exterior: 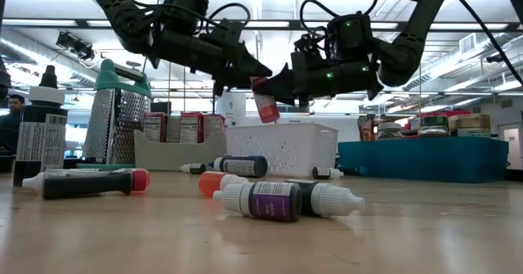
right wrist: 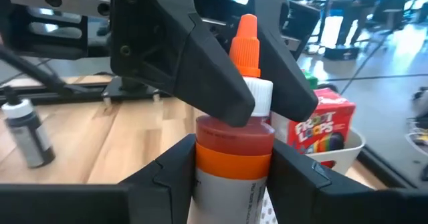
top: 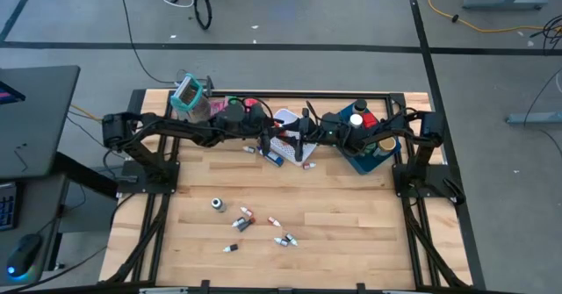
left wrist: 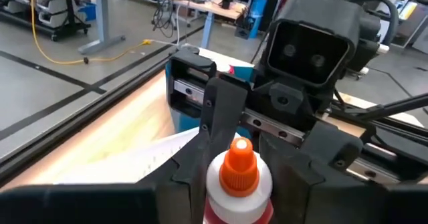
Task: Pick & Place Kitchen Items
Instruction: Put the large orange food coloring bottle into the white bin, then put the large blue food coloring bottle into the white bin
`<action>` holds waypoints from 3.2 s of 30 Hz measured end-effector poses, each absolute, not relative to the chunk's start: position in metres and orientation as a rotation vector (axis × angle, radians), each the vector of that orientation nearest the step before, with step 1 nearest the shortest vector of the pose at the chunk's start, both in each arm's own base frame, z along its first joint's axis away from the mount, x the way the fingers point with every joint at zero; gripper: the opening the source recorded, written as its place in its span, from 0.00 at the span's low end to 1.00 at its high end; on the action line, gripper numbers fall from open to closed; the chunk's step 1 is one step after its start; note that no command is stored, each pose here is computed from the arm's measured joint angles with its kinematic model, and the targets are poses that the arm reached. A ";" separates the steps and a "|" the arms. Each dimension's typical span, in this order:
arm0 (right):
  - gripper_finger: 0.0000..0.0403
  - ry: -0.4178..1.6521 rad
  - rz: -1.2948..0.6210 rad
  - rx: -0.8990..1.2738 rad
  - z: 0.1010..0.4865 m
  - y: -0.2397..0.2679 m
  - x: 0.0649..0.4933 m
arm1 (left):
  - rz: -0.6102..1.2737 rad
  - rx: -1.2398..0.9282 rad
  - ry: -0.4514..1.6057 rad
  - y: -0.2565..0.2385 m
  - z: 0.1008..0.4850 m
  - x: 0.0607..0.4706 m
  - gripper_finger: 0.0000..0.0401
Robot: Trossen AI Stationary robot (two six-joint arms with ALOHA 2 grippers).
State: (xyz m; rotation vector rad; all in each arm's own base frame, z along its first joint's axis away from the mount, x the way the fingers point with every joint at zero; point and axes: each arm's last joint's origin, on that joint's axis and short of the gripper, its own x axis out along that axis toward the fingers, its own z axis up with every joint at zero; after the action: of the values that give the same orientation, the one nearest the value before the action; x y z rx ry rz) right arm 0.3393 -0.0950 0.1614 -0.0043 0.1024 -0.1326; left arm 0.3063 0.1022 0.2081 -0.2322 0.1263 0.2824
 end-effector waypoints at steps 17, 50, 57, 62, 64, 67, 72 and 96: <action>0.61 0.128 -0.380 -0.094 0.179 -0.094 0.333 | 0.362 -0.204 0.129 0.112 0.208 0.303 0.31; 0.62 0.435 -0.440 -0.094 0.224 -0.061 0.288 | 0.633 -0.133 0.397 0.163 0.156 0.353 0.33; 0.62 0.438 -0.432 -0.104 0.224 -0.061 0.288 | 0.649 -0.021 0.444 0.156 0.156 0.354 0.49; 0.62 0.438 -0.428 -0.104 0.224 -0.061 0.288 | 0.646 -0.010 0.437 0.149 0.180 0.348 0.58; 0.62 0.437 -0.428 -0.104 0.224 -0.061 0.288 | 0.641 -0.006 0.426 0.145 0.199 0.341 0.60; 0.62 0.434 -0.428 -0.103 0.224 -0.061 0.288 | 0.632 0.019 0.396 0.137 0.234 0.326 0.61; 0.62 0.430 -0.428 -0.103 0.225 -0.061 0.289 | 0.633 0.106 0.285 0.124 0.290 0.296 0.60; 0.62 0.429 -0.429 -0.104 0.225 -0.061 0.289 | 0.620 0.164 0.245 0.112 0.324 0.266 0.60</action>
State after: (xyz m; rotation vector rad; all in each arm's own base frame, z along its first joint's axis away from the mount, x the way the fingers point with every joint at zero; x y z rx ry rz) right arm 0.2886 -0.0611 0.2248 -0.1035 0.4294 -0.4290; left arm 0.2665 0.1116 0.3239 0.1642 0.2445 0.6198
